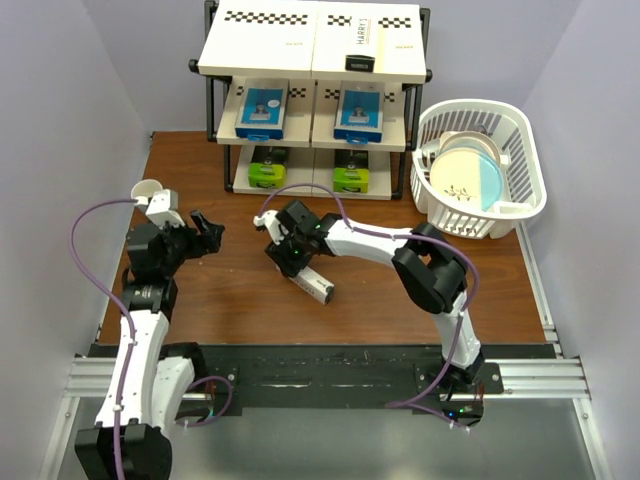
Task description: Place and organize the shaving razors onto the shelf
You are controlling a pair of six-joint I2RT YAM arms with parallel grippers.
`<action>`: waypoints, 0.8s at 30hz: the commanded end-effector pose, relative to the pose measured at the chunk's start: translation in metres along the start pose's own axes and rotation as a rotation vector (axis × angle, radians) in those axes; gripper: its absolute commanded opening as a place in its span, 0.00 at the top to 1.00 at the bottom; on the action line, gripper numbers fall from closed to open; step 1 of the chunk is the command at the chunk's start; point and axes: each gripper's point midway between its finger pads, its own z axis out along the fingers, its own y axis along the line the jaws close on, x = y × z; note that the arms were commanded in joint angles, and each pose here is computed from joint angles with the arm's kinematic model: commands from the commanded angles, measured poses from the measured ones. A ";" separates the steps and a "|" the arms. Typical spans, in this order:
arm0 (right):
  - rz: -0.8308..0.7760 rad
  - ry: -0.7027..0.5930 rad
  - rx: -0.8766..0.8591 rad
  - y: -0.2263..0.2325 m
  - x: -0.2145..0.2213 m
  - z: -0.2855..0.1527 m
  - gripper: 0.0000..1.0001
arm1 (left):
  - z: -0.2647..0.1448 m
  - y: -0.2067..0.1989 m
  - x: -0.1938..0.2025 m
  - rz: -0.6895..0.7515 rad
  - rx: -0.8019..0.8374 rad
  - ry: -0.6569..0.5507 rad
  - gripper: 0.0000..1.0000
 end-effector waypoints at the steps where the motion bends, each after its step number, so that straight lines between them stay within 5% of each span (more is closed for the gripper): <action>1: 0.032 -0.074 -0.040 0.010 -0.031 -0.018 0.67 | 0.003 -0.024 0.000 -0.020 0.152 -0.006 0.21; 3: 0.097 -0.115 -0.037 0.009 -0.043 -0.031 0.91 | 0.005 -0.034 0.000 -0.035 0.215 0.004 0.21; 5: 0.196 -0.203 -0.046 -0.001 -0.067 -0.058 0.96 | 0.004 -0.052 0.005 -0.056 0.334 0.039 0.19; 15: 0.412 -0.627 -0.284 -0.029 -0.183 -0.199 0.85 | -0.027 -0.122 -0.002 -0.071 0.874 0.083 0.11; 17: 0.418 -0.709 -0.316 -0.027 -0.204 -0.219 0.85 | -0.027 -0.127 0.004 -0.189 0.909 0.153 0.08; 24: 0.469 -0.814 -0.438 -0.014 -0.237 -0.237 0.82 | -0.031 -0.151 0.004 -0.189 0.993 0.222 0.04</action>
